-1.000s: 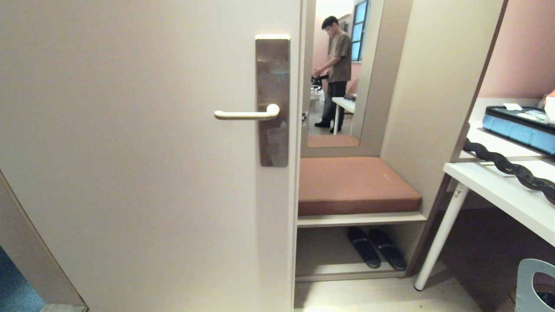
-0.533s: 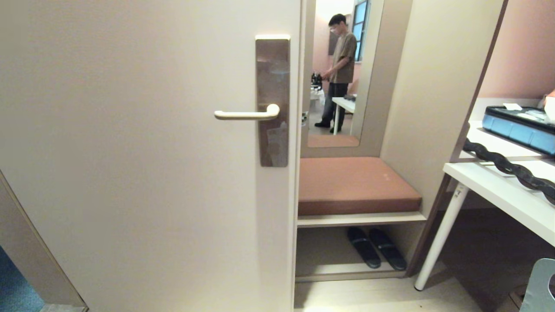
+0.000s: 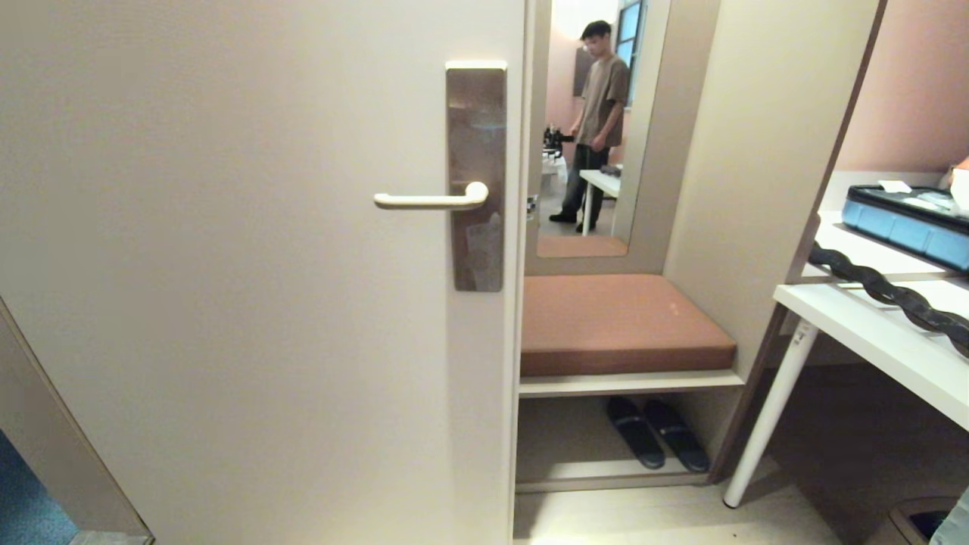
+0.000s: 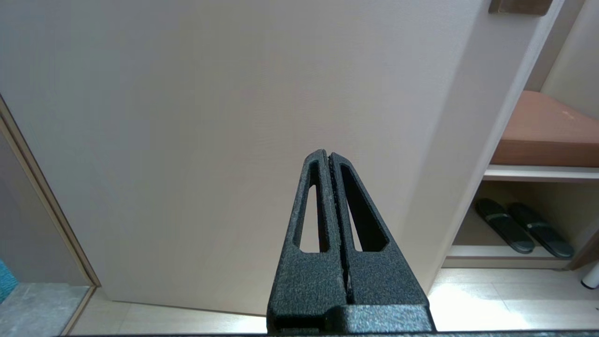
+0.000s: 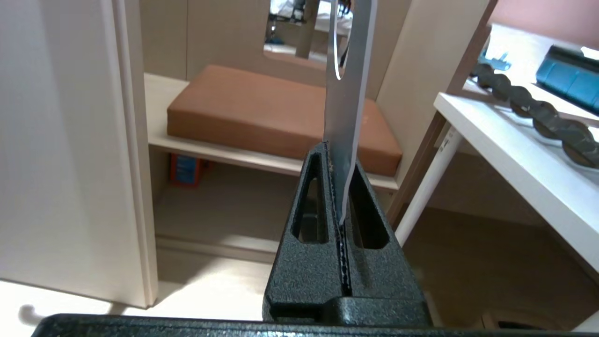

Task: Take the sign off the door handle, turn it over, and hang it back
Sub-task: Hand it to the other hand

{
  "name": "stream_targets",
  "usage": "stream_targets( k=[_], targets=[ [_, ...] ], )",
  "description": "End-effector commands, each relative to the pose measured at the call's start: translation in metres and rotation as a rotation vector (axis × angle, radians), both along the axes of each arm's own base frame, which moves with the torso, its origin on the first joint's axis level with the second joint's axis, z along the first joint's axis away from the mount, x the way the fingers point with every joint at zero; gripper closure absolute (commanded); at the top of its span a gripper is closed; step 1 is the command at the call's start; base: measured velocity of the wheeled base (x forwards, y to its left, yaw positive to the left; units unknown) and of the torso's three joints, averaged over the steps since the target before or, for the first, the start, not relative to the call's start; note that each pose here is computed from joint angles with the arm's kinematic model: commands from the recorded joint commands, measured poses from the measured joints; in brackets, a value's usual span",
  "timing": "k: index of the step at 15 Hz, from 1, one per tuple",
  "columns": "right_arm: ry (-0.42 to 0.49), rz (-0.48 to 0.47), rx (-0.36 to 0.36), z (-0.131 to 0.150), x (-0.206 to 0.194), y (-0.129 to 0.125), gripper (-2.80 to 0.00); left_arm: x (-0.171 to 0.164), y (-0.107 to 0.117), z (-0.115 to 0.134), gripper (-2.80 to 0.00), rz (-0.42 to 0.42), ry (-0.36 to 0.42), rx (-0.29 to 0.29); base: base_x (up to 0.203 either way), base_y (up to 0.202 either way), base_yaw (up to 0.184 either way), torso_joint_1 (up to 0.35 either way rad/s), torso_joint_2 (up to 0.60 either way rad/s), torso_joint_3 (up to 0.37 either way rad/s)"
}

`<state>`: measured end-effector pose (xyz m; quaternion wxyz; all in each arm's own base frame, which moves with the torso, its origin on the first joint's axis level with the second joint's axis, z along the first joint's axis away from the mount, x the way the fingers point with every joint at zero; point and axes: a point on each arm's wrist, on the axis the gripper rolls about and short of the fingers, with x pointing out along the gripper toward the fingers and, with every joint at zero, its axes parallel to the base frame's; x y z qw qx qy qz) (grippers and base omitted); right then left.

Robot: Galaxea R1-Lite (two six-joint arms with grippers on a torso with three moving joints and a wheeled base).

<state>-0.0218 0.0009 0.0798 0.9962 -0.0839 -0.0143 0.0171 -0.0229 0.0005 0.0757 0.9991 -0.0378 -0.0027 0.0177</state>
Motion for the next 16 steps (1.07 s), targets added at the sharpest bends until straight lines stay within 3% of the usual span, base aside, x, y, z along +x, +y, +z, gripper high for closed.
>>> stream_targets(
  k=[1,16],
  targets=[
    [-0.014,0.0,-0.001,-0.0003,-0.0011,0.0,0.0,0.0001,0.0,0.0001,0.0,0.001,0.001,-0.001,0.0,0.0,0.0,0.0,0.0,0.0],
    [-0.014,0.0,-0.001,-0.0003,-0.0011,0.0,0.0,0.0001,0.0,0.0001,0.0,0.001,0.001,-0.001,0.0,0.0,0.0,0.0,0.0,0.0]
  ],
)
